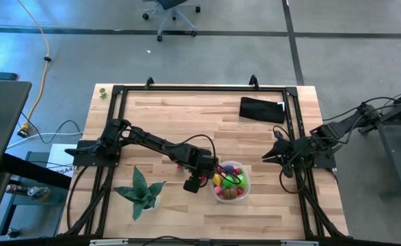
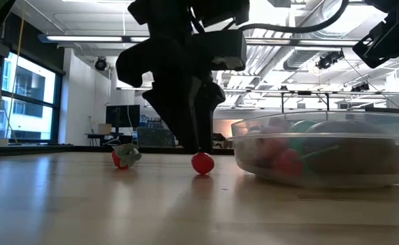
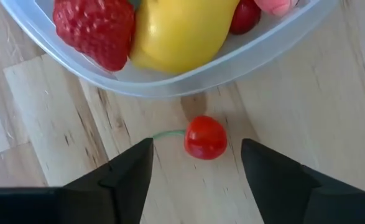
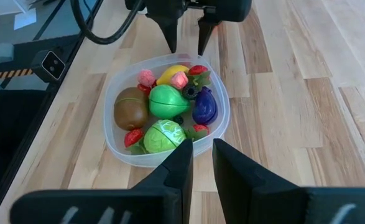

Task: Pick and placing Produce into tupperware
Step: Put the cherry into the transparent bin

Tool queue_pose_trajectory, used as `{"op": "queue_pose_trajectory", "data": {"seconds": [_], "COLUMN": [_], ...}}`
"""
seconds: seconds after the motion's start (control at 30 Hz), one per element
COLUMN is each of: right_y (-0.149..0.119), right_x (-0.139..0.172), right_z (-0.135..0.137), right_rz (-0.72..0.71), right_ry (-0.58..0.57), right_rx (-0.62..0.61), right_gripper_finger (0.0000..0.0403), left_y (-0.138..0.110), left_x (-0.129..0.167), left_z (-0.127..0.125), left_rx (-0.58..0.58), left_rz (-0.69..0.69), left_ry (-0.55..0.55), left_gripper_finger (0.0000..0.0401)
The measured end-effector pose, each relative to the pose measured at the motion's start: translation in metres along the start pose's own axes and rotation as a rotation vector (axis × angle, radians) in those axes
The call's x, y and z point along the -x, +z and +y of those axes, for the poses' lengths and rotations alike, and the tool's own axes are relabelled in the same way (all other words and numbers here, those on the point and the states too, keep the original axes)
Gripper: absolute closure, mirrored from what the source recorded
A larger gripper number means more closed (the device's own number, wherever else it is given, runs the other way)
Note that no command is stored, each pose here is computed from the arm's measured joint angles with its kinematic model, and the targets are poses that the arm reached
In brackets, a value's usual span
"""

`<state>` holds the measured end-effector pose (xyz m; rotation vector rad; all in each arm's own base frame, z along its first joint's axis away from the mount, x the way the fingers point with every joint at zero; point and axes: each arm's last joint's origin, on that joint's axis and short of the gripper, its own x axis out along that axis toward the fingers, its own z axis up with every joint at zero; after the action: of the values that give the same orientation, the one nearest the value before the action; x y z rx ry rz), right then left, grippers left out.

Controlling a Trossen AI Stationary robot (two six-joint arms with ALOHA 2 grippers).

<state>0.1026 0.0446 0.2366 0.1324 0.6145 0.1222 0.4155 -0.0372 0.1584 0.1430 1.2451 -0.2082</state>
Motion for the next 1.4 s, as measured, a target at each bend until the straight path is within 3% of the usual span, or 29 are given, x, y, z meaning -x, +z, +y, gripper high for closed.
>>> {"op": "queue_pose_trajectory", "data": {"seconds": [0.83, 1.4], "right_y": [0.000, 0.000], "right_x": [0.000, 0.000], "right_z": [0.000, 0.000], "right_rz": [0.001, 0.001], "right_ry": [0.000, 0.000], "right_rx": [0.000, 0.000], "right_gripper_finger": [0.0352, 0.0352], "left_y": [-0.003, -0.003], "left_x": [-0.020, -0.020], "left_z": [-0.003, -0.003], "left_rx": [0.018, 0.037], "left_rz": [0.039, 0.046], "left_ry": [-0.015, 0.003], "left_gripper_finger": [0.0163, 0.0256]}}
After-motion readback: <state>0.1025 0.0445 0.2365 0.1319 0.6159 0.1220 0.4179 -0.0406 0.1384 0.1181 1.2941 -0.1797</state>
